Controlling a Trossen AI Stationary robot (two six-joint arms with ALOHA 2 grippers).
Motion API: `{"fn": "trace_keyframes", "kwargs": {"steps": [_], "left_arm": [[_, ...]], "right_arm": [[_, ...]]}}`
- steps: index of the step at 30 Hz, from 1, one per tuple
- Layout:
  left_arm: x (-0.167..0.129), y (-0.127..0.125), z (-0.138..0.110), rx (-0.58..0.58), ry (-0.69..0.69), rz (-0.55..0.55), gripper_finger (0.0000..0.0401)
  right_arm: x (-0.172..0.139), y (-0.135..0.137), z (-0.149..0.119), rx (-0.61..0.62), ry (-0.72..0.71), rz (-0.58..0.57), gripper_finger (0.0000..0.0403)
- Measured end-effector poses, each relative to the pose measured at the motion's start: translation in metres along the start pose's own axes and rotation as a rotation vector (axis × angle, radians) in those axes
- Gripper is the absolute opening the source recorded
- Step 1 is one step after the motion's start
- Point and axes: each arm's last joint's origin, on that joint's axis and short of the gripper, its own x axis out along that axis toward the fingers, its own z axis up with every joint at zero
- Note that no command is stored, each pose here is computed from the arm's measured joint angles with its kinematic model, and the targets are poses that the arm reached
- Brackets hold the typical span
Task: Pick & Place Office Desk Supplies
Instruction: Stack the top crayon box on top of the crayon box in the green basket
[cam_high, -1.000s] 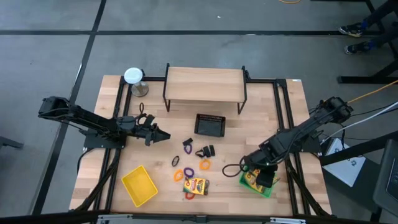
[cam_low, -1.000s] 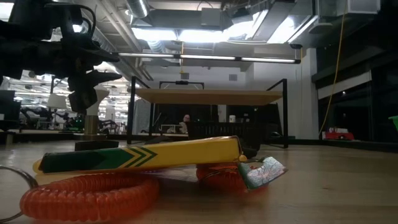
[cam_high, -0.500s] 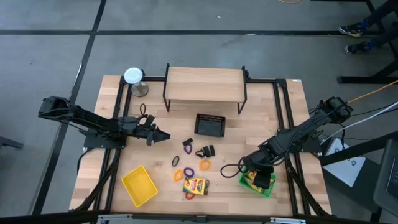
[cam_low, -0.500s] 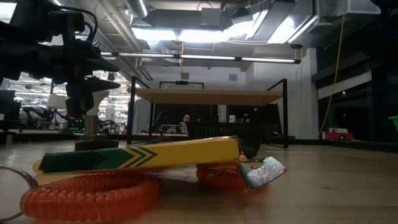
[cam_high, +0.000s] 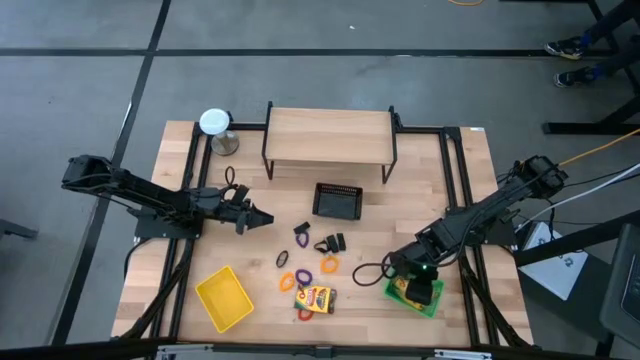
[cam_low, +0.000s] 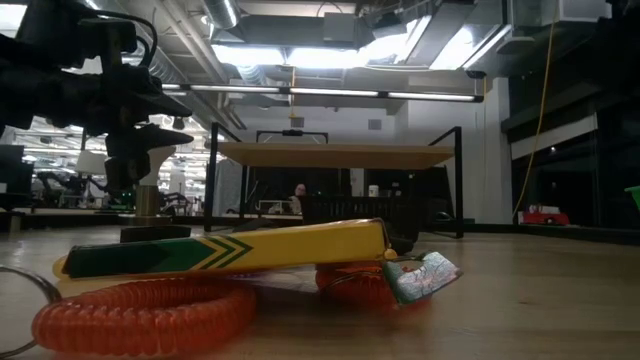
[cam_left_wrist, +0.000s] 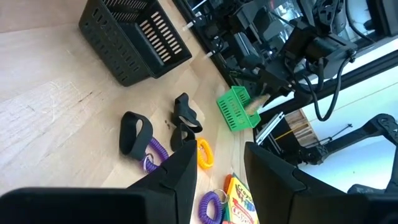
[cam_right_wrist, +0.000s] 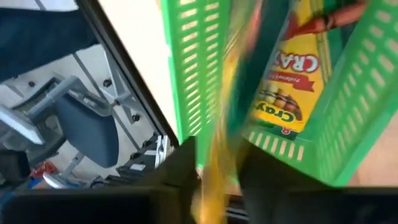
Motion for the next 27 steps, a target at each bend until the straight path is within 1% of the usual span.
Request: {"fn": "trace_keyframes", "kwargs": {"steps": [3, 5, 7, 9, 12, 18, 23, 25, 27], "left_arm": [[0.0, 0.0, 0.0, 0.0, 0.0, 0.0, 0.0129], [0.0, 0.0, 0.0, 0.0, 0.0, 0.0, 0.0129], [0.0, 0.0, 0.0, 0.0, 0.0, 0.0, 0.0129], [0.0, 0.0, 0.0, 0.001, -0.001, -0.001, 0.0129], [0.0, 0.0, 0.0, 0.002, 0.0, 0.0, 0.0129], [0.0, -0.001, 0.001, 0.002, -0.014, -0.003, 0.0129], [-0.001, -0.012, 0.01, 0.041, -0.127, -0.105, 0.0129], [-0.002, -0.014, 0.012, 0.04, -0.157, -0.119, 0.0129], [-0.001, -0.015, 0.012, 0.04, -0.158, -0.115, 0.0129]], "right_arm": [[0.0, 0.0, 0.0, 0.006, -0.009, -0.005, 0.0179], [0.0, 0.0, 0.0, 0.01, -0.011, -0.006, 0.0213], [0.0, 0.0, 0.0, 0.019, -0.011, -0.006, 0.0236], [0.0, 0.0, 0.0, 0.027, -0.013, -0.007, 0.0249], [0.0, -0.001, 0.001, 0.033, -0.024, -0.018, 0.0253], [-0.001, -0.004, 0.002, 0.054, -0.08, -0.072, 0.0238], [-0.005, -0.009, 0.009, 0.132, -0.166, -0.115, 0.0233], [-0.006, -0.013, 0.01, 0.187, -0.174, -0.136, 0.0233], [-0.008, -0.016, 0.01, 0.246, -0.16, -0.153, 0.0233]]}}
